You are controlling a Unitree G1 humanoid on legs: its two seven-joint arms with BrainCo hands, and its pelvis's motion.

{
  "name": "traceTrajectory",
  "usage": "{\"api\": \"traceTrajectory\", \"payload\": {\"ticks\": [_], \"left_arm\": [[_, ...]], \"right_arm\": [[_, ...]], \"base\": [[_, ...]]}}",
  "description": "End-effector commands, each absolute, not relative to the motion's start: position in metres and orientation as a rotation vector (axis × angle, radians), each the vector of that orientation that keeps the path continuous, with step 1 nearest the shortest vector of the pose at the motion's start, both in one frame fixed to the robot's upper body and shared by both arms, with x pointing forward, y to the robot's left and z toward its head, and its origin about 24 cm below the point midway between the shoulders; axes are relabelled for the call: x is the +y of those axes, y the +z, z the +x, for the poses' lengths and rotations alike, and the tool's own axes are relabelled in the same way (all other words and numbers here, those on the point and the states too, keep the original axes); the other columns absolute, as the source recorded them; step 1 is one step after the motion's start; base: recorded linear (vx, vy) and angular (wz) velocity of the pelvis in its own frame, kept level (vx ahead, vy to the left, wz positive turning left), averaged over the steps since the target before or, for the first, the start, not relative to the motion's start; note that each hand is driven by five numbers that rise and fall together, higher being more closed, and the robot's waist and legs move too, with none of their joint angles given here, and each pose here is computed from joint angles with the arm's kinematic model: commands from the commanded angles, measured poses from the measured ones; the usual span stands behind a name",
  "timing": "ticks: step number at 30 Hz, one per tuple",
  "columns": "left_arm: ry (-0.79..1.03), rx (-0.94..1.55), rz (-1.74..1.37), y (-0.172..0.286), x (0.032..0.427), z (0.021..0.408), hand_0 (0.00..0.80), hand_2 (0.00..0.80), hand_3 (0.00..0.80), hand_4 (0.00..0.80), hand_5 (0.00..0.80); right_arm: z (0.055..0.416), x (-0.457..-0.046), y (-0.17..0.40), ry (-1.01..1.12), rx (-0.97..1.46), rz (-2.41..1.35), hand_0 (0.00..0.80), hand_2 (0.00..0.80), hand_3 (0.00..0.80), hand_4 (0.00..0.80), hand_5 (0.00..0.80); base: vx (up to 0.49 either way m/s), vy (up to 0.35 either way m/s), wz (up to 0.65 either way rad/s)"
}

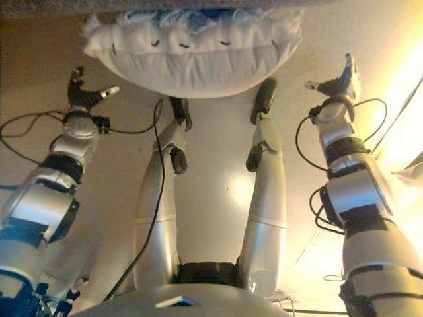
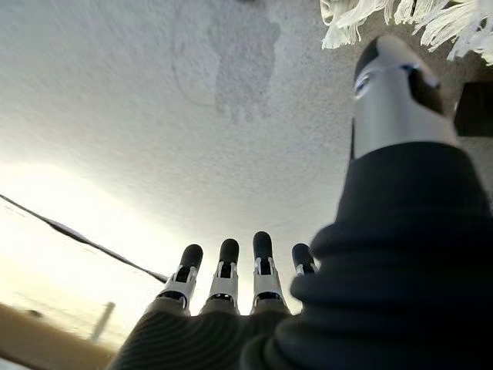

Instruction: Pick up the cushion and take it to the sofa

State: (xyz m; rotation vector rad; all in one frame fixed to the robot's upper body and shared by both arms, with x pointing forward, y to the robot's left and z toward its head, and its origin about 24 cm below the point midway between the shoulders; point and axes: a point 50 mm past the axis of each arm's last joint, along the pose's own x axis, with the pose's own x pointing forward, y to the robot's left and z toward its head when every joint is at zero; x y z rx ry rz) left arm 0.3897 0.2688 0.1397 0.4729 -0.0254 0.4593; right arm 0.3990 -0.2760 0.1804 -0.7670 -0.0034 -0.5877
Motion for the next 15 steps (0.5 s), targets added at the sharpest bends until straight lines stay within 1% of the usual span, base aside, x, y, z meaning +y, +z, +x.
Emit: {"api": "traceTrajectory", "payload": {"ticks": [1, 5, 8, 10, 15], "left_arm": [[0.534, -0.089, 0.405, 0.149, 0.276, 0.387, 0.0, 0.0, 0.0, 0.0, 0.0], [0.539, -0.166, 0.488, 0.188, 0.293, 0.387, 0.0, 0.0, 0.0, 0.0, 0.0], [0.515, -0.209, 0.517, 0.207, 0.296, 0.388, 0.0, 0.0, 0.0, 0.0, 0.0], [0.473, -0.256, 0.524, 0.226, 0.291, 0.391, 0.0, 0.0, 0.0, 0.0, 0.0], [0.38, -0.343, 0.563, 0.25, 0.268, 0.399, 0.0, 0.0, 0.0, 0.0, 0.0]], "right_arm": [[0.391, -0.292, 0.198, -0.605, -0.129, -0.91, 0.0, 0.0, 0.0, 0.0, 0.0], [0.38, -0.306, 0.219, -0.545, -0.24, -0.887, 0.0, 0.0, 0.0, 0.0, 0.0], [0.38, -0.301, 0.237, -0.476, -0.299, -0.884, 0.0, 0.0, 0.0, 0.0, 0.0], [0.385, -0.287, 0.252, -0.397, -0.344, -0.899, 0.0, 0.0, 0.0, 0.0, 0.0], [0.392, -0.254, 0.276, -0.247, -0.461, -0.904, 0.0, 0.0, 0.0, 0.0, 0.0]], "base": [[0.0, 0.0, 0.0], [0.0, -0.052, -0.01], [0.009, -0.007, 0.03], [0.0, 0.0, 0.0], [0.0, 0.0, 0.0]]}}
